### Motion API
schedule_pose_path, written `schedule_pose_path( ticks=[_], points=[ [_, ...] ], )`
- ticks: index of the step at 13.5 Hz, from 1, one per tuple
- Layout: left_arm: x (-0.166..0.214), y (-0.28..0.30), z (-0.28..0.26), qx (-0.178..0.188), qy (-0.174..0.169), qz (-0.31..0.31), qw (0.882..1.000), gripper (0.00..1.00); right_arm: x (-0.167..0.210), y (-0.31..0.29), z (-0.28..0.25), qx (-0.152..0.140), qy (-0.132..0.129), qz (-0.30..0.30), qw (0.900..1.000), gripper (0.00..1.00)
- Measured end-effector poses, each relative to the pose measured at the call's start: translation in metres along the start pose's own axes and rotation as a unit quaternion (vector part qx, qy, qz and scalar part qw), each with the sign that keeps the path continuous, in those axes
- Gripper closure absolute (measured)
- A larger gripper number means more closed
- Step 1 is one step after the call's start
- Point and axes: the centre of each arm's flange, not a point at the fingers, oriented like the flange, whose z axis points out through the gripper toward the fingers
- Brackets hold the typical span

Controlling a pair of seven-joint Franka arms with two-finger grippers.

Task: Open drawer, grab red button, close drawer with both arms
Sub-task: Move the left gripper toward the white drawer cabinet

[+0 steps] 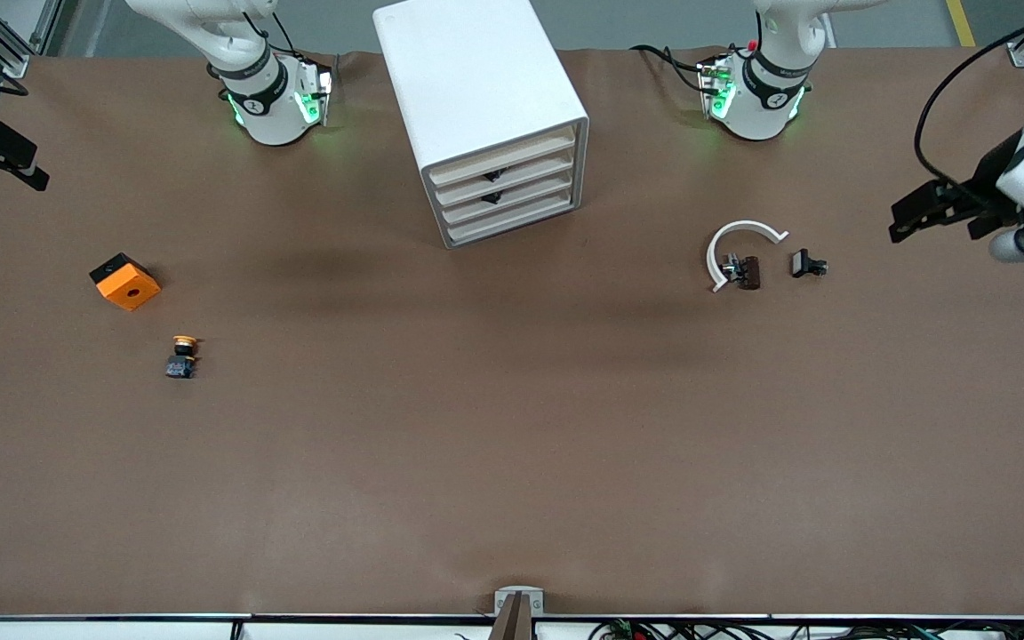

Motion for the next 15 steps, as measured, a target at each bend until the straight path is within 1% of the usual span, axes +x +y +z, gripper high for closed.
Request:
schedule_pose_path(
  ticks=[3, 5, 7, 9, 12, 13, 15],
  points=[
    [0.019, 0.014, 0.036, -0.002, -0.032, 0.012, 0.999, 0.0, 0.0, 0.0, 0.0, 0.0, 0.0, 0.0, 1.0, 0.0],
    [0.031, 0.031, 0.065, -0.002, -0.057, -0.003, 0.998, 0.0, 0.0, 0.0, 0.0, 0.0, 0.001, 0.0, 1.0, 0.0],
    [0.04, 0.057, 0.096, -0.013, -0.087, -0.041, 0.995, 0.0, 0.0, -0.001, -0.001, 0.0, 0.001, -0.001, 1.0, 0.0],
    [0.046, 0.094, 0.12, -0.028, -0.109, -0.097, 0.989, 0.0, 0.0, -0.001, -0.001, 0.0, 0.001, -0.001, 1.0, 0.0],
    [0.05, 0.166, 0.142, -0.019, -0.125, -0.175, 0.976, 0.0, 0.0, -0.001, -0.001, 0.0, 0.001, -0.001, 1.0, 0.0],
    [0.047, 0.195, 0.148, -0.012, -0.127, -0.199, 0.972, 0.0, 0.0, -0.001, -0.001, 0.0, 0.001, -0.001, 1.0, 0.0],
    [0.035, 0.246, 0.158, -0.012, -0.133, -0.248, 0.96, 0.0, 0.0, -0.001, -0.001, 0.0, 0.001, -0.001, 1.0, 0.0]
  ],
)
